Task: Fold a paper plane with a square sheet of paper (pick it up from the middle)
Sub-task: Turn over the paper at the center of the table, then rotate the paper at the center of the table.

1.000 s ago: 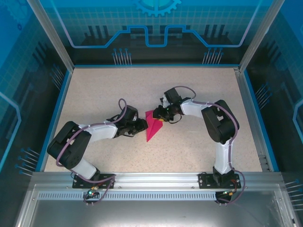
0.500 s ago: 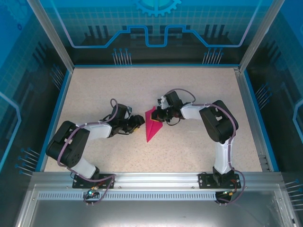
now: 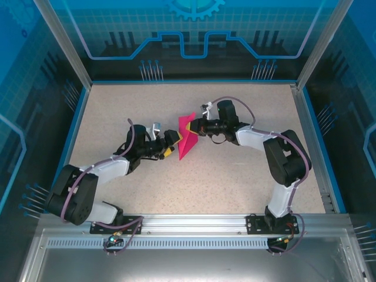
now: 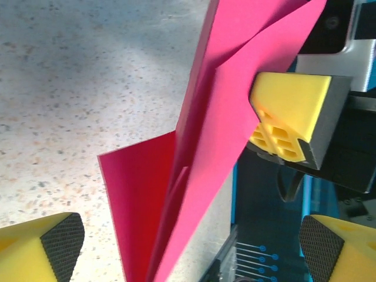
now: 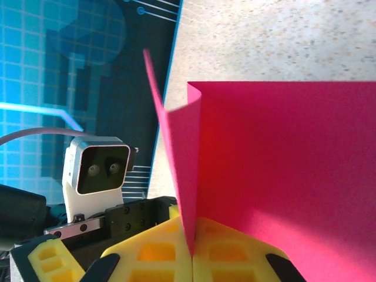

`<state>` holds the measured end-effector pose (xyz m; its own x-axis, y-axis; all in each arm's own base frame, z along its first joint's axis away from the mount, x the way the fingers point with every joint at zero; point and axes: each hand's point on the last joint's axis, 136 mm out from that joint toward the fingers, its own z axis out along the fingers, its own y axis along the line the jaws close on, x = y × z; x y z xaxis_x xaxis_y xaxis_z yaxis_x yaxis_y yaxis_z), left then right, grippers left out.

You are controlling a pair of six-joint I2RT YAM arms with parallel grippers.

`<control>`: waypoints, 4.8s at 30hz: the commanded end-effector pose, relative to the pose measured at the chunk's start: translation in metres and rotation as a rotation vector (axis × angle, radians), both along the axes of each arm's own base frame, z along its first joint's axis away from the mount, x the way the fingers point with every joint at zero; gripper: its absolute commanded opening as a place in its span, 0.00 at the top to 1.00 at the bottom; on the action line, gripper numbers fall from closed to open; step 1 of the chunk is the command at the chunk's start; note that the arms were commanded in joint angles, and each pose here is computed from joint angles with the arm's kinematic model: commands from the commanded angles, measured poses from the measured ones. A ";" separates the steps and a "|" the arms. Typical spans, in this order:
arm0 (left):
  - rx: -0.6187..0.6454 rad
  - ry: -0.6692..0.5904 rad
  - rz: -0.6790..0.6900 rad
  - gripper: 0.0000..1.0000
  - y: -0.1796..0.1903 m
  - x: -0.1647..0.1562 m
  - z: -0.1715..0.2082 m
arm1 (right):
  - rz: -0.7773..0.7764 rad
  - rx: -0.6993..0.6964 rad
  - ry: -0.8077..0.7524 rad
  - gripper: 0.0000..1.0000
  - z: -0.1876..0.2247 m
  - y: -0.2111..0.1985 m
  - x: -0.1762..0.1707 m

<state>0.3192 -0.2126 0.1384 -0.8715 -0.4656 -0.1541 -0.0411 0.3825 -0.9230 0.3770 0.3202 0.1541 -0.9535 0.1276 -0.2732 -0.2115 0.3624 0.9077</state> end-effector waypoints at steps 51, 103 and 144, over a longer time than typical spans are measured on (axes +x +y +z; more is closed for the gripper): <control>-0.076 -0.134 0.010 0.90 -0.011 -0.003 0.038 | 0.083 0.078 0.044 0.75 0.030 -0.001 -0.018; 0.663 0.122 0.166 0.22 0.053 0.019 -0.015 | -0.232 -0.720 -0.078 0.34 -0.044 -0.069 -0.041; 0.479 0.235 0.250 0.08 0.118 -0.012 -0.056 | 0.575 -0.842 -0.141 0.63 -0.128 -0.009 -0.098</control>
<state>0.3073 -0.0914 0.0813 -0.7686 -0.6033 -0.2128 -0.3972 0.7108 -0.5805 0.2997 0.3299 0.0194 -0.8123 -0.5449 -0.2081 -0.5812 0.7266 0.3663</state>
